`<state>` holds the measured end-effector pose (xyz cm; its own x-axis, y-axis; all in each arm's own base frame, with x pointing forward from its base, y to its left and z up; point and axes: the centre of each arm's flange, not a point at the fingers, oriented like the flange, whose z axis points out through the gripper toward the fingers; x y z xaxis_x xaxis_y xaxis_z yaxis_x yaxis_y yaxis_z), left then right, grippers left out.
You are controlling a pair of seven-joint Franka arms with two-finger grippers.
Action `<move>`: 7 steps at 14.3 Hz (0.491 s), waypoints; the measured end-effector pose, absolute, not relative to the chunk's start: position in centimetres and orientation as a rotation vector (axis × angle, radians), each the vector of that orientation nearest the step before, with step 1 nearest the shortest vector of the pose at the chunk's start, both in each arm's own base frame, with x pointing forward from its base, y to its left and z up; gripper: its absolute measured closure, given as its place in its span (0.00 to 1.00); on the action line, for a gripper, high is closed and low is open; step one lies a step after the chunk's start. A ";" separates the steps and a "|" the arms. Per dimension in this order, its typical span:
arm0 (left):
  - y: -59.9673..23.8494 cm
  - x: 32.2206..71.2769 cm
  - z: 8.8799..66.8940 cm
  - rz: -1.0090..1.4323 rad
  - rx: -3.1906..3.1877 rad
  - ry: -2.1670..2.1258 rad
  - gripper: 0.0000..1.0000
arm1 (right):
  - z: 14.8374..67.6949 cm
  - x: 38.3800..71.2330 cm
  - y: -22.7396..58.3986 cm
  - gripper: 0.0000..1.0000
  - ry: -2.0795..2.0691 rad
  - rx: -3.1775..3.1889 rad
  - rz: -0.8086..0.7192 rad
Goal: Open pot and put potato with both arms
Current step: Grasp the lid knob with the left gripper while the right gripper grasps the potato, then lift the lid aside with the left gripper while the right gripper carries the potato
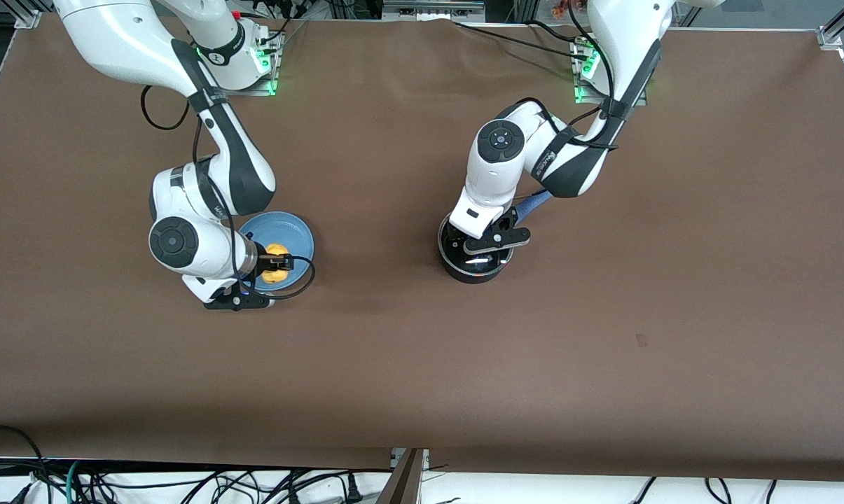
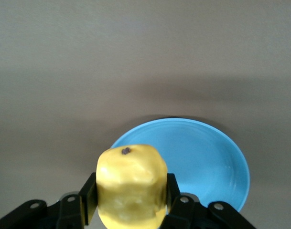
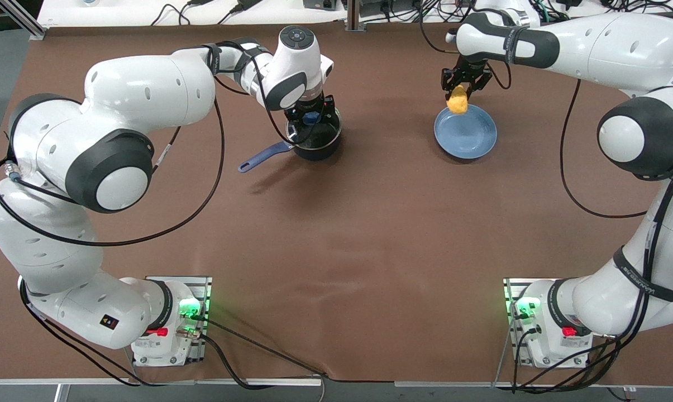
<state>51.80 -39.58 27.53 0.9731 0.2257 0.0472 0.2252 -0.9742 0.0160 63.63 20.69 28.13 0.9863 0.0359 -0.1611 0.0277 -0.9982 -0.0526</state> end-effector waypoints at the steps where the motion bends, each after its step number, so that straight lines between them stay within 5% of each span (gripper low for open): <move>1: -39.6 51.8 27.5 0.076 3.110 0.355 0.45 | 28.3 63.7 21.0 0.41 -0.034 -3.080 0.246; 3: -39.6 51.8 27.5 0.075 3.111 0.356 0.54 | 28.8 63.7 21.8 0.41 -0.012 -3.073 0.234; 7: -39.5 51.8 27.5 0.072 3.114 0.358 0.56 | 30.4 63.4 25.1 0.41 0.091 -3.058 0.199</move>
